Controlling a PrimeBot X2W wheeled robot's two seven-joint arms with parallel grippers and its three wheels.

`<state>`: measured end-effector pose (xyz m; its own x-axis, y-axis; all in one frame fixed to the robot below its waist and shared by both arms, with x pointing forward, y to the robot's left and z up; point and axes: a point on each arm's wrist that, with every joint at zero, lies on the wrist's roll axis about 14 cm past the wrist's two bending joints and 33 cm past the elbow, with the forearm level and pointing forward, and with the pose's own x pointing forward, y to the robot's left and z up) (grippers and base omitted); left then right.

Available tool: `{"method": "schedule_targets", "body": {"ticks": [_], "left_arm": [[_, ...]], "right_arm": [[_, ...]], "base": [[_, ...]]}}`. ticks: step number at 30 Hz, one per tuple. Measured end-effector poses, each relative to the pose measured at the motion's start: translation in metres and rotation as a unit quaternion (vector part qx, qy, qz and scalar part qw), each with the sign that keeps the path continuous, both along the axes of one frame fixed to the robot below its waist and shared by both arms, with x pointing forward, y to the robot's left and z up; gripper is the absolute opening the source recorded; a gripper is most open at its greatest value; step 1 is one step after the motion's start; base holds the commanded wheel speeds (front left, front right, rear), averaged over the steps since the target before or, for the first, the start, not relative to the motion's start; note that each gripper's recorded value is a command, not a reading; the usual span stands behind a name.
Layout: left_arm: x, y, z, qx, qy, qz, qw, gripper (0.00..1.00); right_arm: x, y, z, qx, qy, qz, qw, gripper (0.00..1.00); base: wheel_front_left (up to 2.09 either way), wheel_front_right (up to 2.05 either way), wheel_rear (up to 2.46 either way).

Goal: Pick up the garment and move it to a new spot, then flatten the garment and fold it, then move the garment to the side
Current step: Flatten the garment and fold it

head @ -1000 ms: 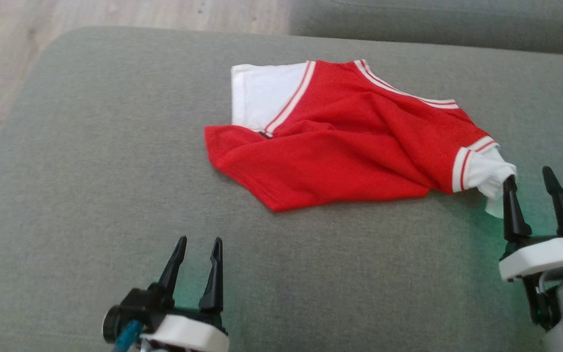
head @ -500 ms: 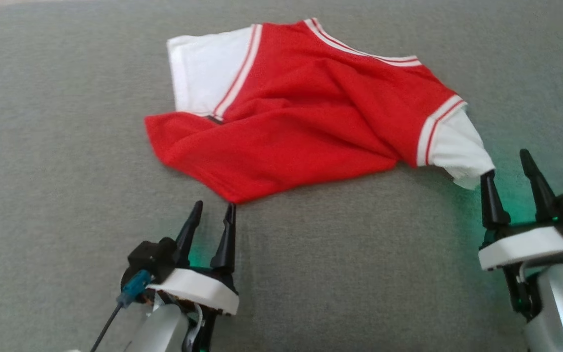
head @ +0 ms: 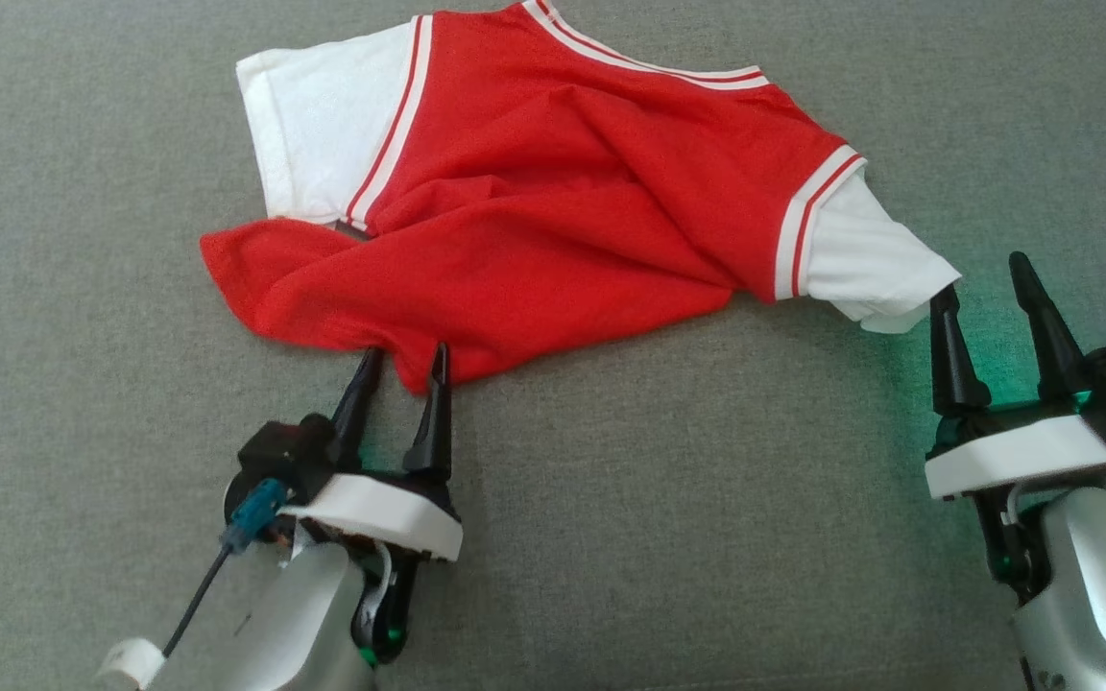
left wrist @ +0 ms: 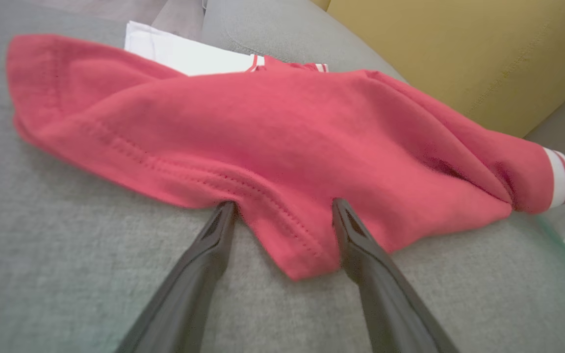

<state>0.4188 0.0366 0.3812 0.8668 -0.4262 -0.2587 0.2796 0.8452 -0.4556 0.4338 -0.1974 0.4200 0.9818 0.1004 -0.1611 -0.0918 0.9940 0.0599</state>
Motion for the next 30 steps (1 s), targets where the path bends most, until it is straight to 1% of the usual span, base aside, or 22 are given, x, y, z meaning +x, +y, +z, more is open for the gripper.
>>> {"method": "schedule_targets", "body": {"ticks": [1,2,6,9,15,19,21,25,27,30], "left_arm": [[0.002,-0.001,0.003,0.001,-0.007,-0.003,1.000,0.36],[0.004,-0.001,0.008,0.000,-0.015,-0.003,1.000,0.00],[0.012,-0.002,0.044,0.010,-0.082,-0.010,0.997,0.00],[0.009,0.006,0.069,0.015,-0.121,0.000,0.992,0.00],[-0.012,0.023,0.122,0.032,-0.208,0.020,0.977,0.00],[-0.035,0.027,0.144,0.050,-0.245,0.022,0.968,0.00],[-0.044,0.034,0.154,0.054,-0.260,0.034,0.963,0.00],[-0.053,0.054,0.166,0.081,-0.281,0.062,0.954,0.00],[-0.052,0.064,0.158,0.097,-0.272,0.073,0.955,0.00],[-0.045,0.076,0.135,0.124,-0.241,0.081,0.959,0.00]], "right_arm": [[0.000,0.000,0.000,0.001,0.000,0.000,1.000,1.00],[0.000,0.001,0.001,0.001,-0.001,0.000,1.000,1.00],[0.000,0.004,0.009,0.010,-0.011,-0.002,1.000,1.00],[-0.001,0.007,0.015,0.016,-0.018,-0.002,1.000,1.00],[-0.010,0.025,0.020,0.035,-0.021,0.008,0.999,1.00],[-0.021,0.037,0.017,0.045,-0.013,0.017,0.999,1.00],[-0.022,0.044,0.018,0.050,-0.014,0.023,0.998,1.00],[-0.019,0.059,0.026,0.056,-0.023,0.039,0.997,1.00],[-0.019,0.061,0.025,0.057,-0.022,0.042,0.997,1.00],[-0.019,0.062,0.019,0.058,-0.014,0.043,0.997,1.00]], "base": [[0.00,0.00,0.00],[0.00,0.00,0.00],[0.00,0.00,0.00],[0.00,0.00,0.00],[0.00,0.00,0.00],[0.00,0.00,0.00],[0.00,0.00,0.00],[0.00,0.00,0.00],[0.00,0.00,0.00],[0.00,0.00,0.00]]}}
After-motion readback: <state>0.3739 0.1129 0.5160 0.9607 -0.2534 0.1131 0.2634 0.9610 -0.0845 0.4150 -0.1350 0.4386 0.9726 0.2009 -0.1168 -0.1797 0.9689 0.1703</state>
